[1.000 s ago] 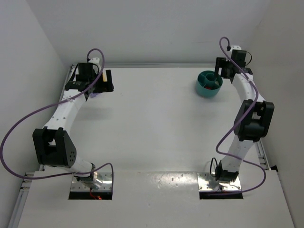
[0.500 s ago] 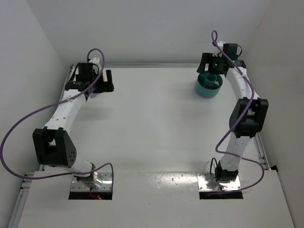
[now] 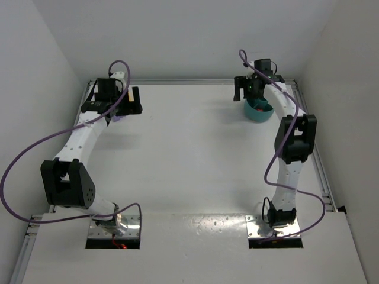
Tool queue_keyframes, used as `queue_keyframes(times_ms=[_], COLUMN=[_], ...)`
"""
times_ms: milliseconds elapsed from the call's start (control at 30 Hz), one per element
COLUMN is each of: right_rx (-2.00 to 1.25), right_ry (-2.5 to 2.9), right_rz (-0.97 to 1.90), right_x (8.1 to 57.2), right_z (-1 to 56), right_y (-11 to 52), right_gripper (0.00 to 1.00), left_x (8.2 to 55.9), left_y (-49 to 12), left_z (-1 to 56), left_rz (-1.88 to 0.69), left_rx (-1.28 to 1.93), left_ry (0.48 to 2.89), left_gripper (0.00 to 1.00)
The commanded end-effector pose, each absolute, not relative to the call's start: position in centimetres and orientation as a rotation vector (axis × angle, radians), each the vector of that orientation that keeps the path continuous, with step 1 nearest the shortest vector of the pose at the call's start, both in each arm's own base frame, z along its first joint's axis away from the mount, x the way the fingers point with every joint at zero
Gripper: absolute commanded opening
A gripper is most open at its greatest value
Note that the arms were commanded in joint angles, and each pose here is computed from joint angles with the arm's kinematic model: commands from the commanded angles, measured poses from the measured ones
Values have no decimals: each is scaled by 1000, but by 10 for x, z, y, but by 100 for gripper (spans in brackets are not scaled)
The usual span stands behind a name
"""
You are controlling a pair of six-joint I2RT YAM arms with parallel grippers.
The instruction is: Sort the legos into containers by color
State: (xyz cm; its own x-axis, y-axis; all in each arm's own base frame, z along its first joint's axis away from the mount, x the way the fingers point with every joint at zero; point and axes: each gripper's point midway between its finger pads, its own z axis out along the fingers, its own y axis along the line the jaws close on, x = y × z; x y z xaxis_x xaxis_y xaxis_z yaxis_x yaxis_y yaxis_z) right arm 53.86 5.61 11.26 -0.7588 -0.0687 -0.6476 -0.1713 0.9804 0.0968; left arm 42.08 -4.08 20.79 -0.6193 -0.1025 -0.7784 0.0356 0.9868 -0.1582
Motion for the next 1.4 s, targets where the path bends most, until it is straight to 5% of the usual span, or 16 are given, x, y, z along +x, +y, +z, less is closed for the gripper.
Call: queue_keyframes(times_ms=[0, 1367], right_rx=[-176, -346], right_ry=[2381, 2545], right_rz=[92, -3], right_x=[552, 512], right_z=[130, 99], right_y=[45, 26], right_gripper=[84, 85], left_x=[424, 424], left_y=[-46, -49], left_z=[219, 219], left_rz=[-210, -230], left_rx=[-34, -24], left_ry=[2187, 2188], left_gripper=[100, 100])
